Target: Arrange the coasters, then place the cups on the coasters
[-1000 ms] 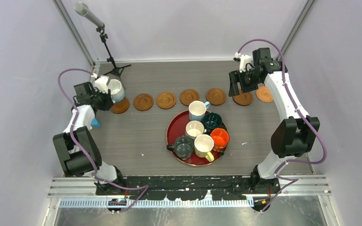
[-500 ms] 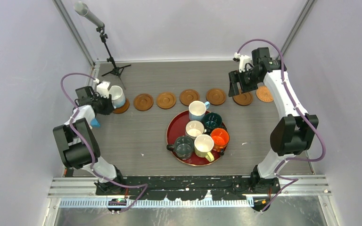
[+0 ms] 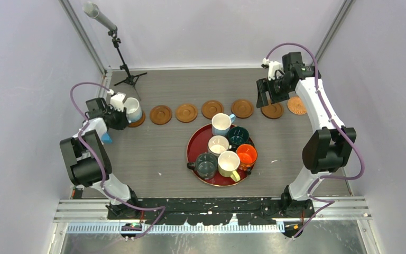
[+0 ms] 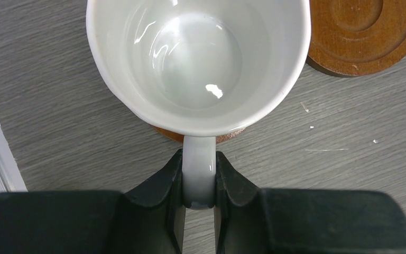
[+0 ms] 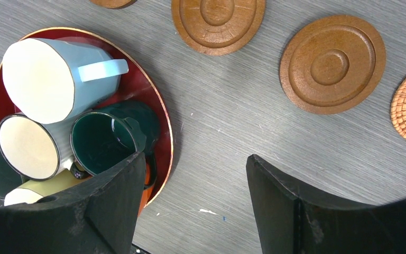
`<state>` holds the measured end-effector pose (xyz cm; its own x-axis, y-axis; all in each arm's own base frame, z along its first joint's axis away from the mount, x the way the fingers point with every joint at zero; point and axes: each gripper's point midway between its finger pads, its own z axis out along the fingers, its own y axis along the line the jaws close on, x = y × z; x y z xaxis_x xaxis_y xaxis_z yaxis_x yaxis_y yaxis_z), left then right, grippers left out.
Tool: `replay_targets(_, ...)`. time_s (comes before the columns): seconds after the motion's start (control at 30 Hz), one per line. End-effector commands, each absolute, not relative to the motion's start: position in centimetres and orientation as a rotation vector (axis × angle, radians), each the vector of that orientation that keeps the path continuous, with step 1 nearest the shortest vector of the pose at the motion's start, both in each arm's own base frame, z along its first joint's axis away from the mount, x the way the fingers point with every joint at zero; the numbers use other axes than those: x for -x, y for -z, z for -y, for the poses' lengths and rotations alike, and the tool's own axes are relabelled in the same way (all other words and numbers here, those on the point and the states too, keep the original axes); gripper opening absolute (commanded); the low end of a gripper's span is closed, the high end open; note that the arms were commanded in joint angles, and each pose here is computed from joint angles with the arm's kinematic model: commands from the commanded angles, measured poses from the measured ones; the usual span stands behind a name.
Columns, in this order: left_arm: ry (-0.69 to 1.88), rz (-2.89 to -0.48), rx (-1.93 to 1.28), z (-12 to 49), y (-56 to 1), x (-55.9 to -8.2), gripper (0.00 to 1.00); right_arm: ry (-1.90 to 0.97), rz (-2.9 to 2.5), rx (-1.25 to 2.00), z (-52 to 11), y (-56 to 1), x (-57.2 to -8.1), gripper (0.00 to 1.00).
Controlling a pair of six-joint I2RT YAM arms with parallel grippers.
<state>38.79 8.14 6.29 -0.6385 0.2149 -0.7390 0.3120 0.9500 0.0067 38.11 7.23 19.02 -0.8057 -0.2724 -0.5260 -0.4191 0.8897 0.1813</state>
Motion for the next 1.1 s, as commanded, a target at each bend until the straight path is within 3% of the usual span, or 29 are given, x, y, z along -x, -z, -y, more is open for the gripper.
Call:
replay_targets(0.0,0.125,-2.205,-0.481,-8.3,-8.0,-39.6,0.23,-0.369,-2.515,0.508,-7.1,-20.4,-38.9,0.74)
replay_targets(0.33,0.09,-2.245,-0.502,-8.9,-7.3,-37.7,0.28,-0.373,-2.512,0.517,-7.2,-20.5,-39.2,0.74)
replay_targets(0.53,0.085,-2.255,-0.495,-8.9,-7.9,-37.2,0.56,-0.384,-2.512,0.517,-7.3,-20.5,-39.2,0.74)
replay_targets(0.77,0.069,-2.235,-0.468,-8.8,-13.5,-36.2,0.69,-0.385,-2.498,0.518,-7.4,-20.9,-39.4,0.74)
replay_targets(0.9,0.003,-2.137,-0.531,-7.7,-19.7,-35.5,0.97,-0.363,-2.476,0.536,-7.2,-21.5,-39.7,0.74)
replay_targets(1.07,0.172,-2.105,-0.651,-3.3,-24.7,-33.5,1.0,-0.34,-2.448,0.554,-7.0,-22.3,-40.4,0.76)
